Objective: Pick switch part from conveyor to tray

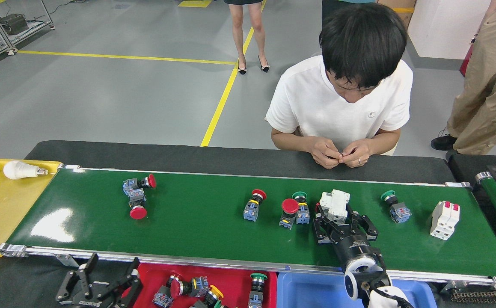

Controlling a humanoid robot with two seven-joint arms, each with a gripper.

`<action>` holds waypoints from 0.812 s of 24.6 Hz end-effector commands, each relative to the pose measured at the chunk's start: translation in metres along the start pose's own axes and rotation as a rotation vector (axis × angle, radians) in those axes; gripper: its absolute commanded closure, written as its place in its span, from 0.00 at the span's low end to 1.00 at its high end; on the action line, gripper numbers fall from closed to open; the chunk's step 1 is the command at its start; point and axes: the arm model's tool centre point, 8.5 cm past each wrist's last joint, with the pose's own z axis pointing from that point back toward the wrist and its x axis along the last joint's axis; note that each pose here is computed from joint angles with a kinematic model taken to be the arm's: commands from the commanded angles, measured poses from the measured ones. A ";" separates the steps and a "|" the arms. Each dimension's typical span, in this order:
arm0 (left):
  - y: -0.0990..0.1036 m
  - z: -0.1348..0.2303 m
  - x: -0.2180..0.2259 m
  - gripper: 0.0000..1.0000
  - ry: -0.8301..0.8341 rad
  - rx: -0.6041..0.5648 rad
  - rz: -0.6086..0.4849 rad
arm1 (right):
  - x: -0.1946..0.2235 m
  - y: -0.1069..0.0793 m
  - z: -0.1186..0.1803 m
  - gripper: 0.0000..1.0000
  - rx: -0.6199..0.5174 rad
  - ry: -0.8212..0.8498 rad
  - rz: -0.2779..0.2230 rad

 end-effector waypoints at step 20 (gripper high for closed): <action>0.016 -0.159 -0.074 0.00 0.133 -0.148 -0.049 | -0.041 0.027 0.176 0.79 -0.013 -0.579 -0.108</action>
